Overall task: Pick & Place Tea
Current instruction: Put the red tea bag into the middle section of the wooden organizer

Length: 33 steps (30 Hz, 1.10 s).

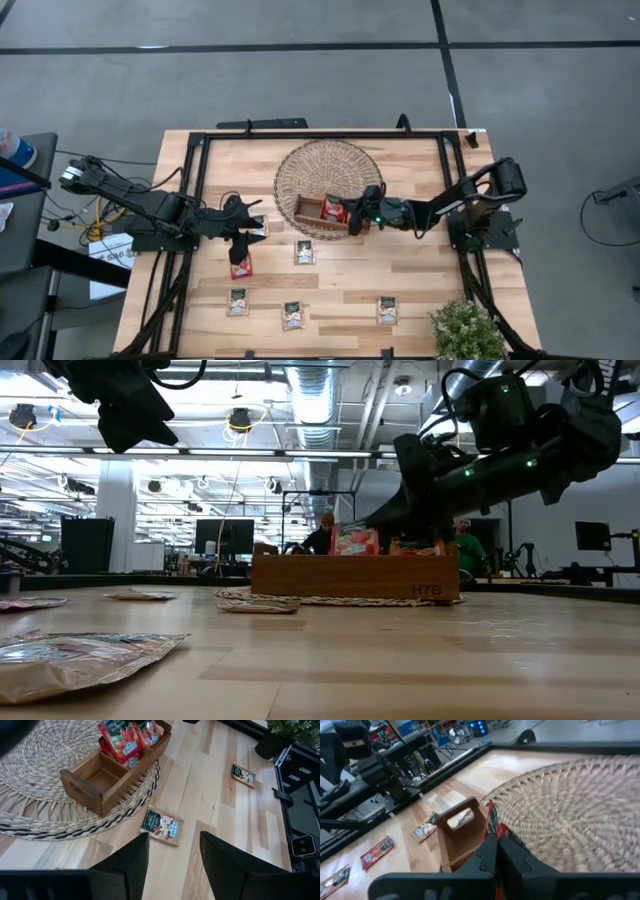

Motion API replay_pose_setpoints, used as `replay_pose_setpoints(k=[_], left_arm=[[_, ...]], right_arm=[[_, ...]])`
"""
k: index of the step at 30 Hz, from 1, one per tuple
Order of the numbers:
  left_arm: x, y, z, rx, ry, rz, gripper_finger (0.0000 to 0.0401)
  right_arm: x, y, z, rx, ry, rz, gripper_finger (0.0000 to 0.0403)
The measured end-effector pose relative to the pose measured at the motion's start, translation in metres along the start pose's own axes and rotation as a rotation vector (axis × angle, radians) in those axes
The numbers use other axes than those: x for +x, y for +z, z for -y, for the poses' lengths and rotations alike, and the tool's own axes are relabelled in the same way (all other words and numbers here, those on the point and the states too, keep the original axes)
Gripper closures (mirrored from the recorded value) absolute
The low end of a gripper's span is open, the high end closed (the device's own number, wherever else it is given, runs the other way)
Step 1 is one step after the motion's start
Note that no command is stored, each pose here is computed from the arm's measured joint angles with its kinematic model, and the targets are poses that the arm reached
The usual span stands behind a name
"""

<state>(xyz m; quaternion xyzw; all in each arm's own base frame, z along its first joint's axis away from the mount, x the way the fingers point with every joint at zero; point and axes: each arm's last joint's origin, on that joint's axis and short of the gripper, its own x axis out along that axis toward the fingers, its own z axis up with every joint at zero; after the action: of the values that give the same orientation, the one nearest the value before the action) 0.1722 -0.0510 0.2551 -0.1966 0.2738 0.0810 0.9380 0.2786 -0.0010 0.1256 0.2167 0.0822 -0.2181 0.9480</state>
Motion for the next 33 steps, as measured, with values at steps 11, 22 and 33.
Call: replay_pose_setpoints(k=[11, 22, 33], left_arm=[[0.0000, 0.0000, 0.0000, 0.000, 0.000, 0.000, 0.0234], [0.0001, -0.0001, 0.0000, 0.001, 0.000, -0.001, 0.0234], [0.0001, -0.0001, 0.0000, 0.001, 0.000, -0.001, 0.0234]], right_arm=[[-0.0011, -0.0047, 0.0003, -0.049, -0.015, -0.043, 0.0403], [-0.0010, -0.0051, 0.0009, -0.052, -0.016, -0.050, 0.0403], [-0.0001, -0.0052, 0.0036, -0.098, -0.027, -0.061, 0.0403]])
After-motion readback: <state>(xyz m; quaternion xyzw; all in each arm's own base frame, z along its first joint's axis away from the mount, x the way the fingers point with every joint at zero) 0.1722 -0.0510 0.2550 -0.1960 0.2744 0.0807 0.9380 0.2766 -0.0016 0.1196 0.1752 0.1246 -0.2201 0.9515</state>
